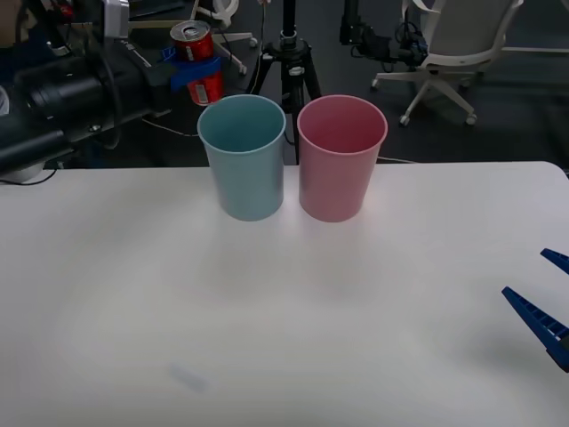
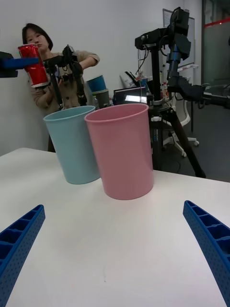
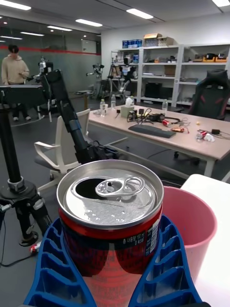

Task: Grasp the object on the table and drop it into the matching bin: aluminum can to the light blue bin, PET bottle to the pink bin.

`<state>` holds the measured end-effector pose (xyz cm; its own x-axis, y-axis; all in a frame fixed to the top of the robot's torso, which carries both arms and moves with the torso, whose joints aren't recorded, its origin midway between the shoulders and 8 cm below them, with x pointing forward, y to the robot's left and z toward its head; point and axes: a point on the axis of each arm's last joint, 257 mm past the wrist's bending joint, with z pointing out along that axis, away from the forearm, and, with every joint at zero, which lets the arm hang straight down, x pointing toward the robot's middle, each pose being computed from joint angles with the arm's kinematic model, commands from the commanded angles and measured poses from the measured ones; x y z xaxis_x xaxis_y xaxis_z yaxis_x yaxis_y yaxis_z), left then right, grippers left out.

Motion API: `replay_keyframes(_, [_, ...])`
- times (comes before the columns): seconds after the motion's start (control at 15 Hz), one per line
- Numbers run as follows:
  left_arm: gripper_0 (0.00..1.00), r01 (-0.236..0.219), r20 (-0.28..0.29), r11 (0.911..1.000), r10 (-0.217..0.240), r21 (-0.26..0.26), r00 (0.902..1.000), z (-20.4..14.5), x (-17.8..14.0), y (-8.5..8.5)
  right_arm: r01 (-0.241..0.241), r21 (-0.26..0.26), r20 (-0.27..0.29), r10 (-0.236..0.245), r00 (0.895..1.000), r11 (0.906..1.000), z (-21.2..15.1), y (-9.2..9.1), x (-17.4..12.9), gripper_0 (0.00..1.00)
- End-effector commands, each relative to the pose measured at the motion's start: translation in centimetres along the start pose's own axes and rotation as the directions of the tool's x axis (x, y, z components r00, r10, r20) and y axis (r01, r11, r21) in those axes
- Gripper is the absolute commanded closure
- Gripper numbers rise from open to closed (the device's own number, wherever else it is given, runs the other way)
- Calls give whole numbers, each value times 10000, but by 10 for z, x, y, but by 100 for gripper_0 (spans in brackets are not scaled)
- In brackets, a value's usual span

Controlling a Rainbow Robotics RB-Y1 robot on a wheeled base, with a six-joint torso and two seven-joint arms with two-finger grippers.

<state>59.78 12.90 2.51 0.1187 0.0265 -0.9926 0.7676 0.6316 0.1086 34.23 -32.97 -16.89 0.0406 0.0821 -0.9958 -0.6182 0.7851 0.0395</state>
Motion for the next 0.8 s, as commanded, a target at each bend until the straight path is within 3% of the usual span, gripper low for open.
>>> replay_keyframes(0.07, [100, 55, -24, 9998, -56, -170, 10000, 22, 9, 7, 0, 0, 0, 0, 10000, 10000, 0, 0, 0, 0])
replay_keyframes(0.47, [100, 204, -427, 9987, -225, -476, 9988, 55, 46, 9, 0, 0, 0, 0, 10000, 10000, 0, 0, 0, 0])
replay_keyframes(0.8, [100, 236, -453, 9980, -262, -586, 9986, 58, 49, 9, 0, 0, 0, 0, 10000, 10000, 0, 0, 0, 0])
